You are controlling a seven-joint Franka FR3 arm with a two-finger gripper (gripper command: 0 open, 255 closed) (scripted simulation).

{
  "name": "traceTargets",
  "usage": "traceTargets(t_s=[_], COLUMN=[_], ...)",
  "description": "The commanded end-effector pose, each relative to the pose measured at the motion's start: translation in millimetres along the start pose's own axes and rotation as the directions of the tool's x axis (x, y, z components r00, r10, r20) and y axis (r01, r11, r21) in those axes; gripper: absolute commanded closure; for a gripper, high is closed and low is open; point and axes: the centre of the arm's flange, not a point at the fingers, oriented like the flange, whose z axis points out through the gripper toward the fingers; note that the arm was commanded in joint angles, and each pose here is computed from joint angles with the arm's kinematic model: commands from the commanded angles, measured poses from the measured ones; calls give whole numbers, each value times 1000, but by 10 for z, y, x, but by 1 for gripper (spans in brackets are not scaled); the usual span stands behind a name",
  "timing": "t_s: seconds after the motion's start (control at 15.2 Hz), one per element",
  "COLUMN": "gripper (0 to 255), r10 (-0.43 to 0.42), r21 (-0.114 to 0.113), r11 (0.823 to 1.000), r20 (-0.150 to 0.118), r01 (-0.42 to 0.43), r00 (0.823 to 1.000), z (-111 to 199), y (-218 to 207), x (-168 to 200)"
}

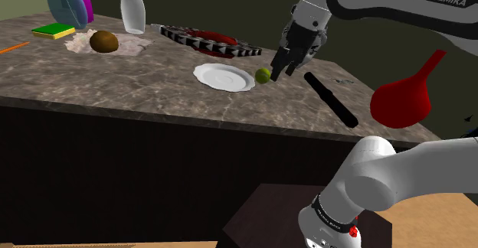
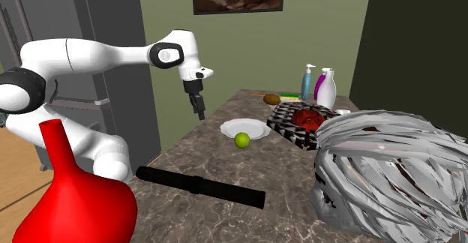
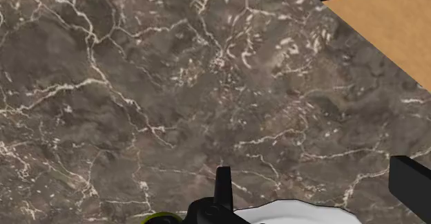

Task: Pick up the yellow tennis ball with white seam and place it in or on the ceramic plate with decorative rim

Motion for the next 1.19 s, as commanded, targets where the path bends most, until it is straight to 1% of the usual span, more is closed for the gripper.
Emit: traceTargets(t_s=[0.0,0.46,0.92,1.12], gripper=[0,0,0,0], r10=[0,82,163,167], r21=[0,-29,-54,-55], r11=[1000,996,984,983], r20=[0,-43,-87,-90], r01=[0,-84,-168,-173], r00=[1000,996,983,982], z=[0,335,631,751], y=[0,531,1119,1160], x=[0,574,1114,1152])
